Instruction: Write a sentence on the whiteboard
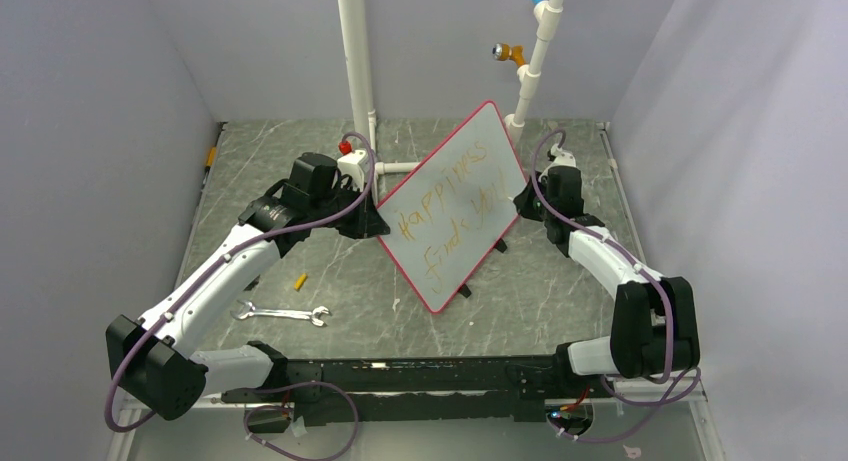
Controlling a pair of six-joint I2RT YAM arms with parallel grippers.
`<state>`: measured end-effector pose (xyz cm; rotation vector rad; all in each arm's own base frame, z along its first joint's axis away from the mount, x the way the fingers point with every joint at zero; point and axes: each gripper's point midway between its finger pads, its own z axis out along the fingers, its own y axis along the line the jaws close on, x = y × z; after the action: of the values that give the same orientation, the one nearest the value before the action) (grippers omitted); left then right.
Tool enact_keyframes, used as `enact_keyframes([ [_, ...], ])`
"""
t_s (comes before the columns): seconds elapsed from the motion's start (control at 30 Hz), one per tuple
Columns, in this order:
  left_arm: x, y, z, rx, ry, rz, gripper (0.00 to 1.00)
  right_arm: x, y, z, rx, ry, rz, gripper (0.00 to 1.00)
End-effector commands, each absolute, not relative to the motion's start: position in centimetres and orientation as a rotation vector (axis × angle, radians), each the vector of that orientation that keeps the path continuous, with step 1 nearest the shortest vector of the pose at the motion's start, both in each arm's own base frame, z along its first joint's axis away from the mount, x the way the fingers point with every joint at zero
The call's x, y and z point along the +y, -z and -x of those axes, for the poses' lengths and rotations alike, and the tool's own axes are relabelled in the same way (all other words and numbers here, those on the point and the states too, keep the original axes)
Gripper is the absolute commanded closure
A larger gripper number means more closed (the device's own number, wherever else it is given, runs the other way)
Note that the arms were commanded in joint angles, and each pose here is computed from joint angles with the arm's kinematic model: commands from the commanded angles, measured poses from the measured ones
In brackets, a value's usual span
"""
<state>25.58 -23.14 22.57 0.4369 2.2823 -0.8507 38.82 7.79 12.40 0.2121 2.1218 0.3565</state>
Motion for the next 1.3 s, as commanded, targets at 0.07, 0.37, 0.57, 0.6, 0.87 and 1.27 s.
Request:
enact_keyframes([
  [0.07,-15.8,-17.1,-28.1,2.352,0.235,-0.624,1.00,6.4,-14.9,-38.3,2.098,-0.272,-0.236,1.00],
  [0.37,-16.2,-17.9,-27.7,2.334,0.270,-0.628,1.00,4.5,-21.0,-36.1,1.989,-0.201,-0.284,1.00],
  [0.57,-17.2,-19.3,-27.1,2.319,0.350,-0.635,1.00,4.4,-23.4,-34.6,1.946,-0.220,-0.277,1.00],
  [0.6,-17.3,-19.6,-27.0,2.314,0.355,-0.633,1.00,4.4,-23.7,-34.4,1.939,-0.221,-0.276,1.00],
  [0.87,-17.2,-21.4,-26.2,2.322,0.363,-0.633,1.00,4.3,-24.5,-33.4,1.914,-0.227,-0.277,1.00],
  [1.27,-17.9,-19.4,-25.6,2.398,0.423,-0.579,1.00,4.6,-24.3,-33.0,1.916,-0.253,-0.264,1.00],
])
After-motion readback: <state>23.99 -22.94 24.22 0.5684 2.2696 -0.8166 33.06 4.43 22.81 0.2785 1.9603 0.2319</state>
